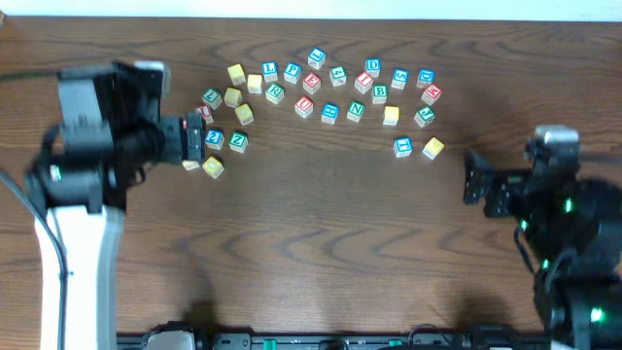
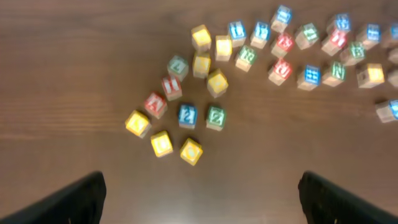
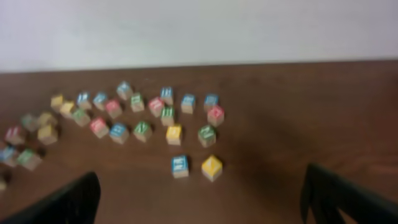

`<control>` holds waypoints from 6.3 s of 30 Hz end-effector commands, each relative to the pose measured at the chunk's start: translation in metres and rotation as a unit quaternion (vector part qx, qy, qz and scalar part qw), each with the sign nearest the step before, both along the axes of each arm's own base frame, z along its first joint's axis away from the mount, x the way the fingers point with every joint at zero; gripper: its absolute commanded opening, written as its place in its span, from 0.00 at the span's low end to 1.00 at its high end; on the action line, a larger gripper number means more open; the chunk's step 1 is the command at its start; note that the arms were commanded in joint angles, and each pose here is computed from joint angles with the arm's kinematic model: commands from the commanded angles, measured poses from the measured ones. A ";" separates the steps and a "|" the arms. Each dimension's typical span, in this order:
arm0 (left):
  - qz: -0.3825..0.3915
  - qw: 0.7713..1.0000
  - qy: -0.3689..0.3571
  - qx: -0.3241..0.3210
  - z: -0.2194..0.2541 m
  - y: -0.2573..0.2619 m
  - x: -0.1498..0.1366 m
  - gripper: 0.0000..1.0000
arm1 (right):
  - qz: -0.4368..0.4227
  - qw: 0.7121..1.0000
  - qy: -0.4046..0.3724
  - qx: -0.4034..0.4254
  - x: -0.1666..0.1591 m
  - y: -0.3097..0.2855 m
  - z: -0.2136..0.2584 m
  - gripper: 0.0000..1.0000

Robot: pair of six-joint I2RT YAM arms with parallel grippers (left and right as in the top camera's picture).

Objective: Spell out AI2
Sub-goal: 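Reach the left gripper to the red-lettered A block and grasp it, then carry the A block forward and set it down in open space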

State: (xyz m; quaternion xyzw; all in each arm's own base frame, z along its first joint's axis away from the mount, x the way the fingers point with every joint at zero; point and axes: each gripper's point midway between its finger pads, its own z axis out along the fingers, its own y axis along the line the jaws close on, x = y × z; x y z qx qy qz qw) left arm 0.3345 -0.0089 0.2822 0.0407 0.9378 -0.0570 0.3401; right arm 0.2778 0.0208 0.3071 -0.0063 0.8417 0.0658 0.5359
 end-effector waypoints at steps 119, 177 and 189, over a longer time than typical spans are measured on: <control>0.058 0.985 0.164 -0.009 -0.073 -0.054 0.088 0.31 | 0.046 0.977 0.206 0.025 0.072 0.019 -0.040 0.99; -0.001 0.958 0.286 0.027 -0.278 -0.157 0.048 0.31 | 0.046 0.975 0.214 0.026 0.070 0.019 -0.043 0.99; -0.001 0.958 0.287 0.027 -0.278 -0.157 0.048 0.44 | 0.046 0.975 0.216 0.026 0.069 0.019 -0.044 0.99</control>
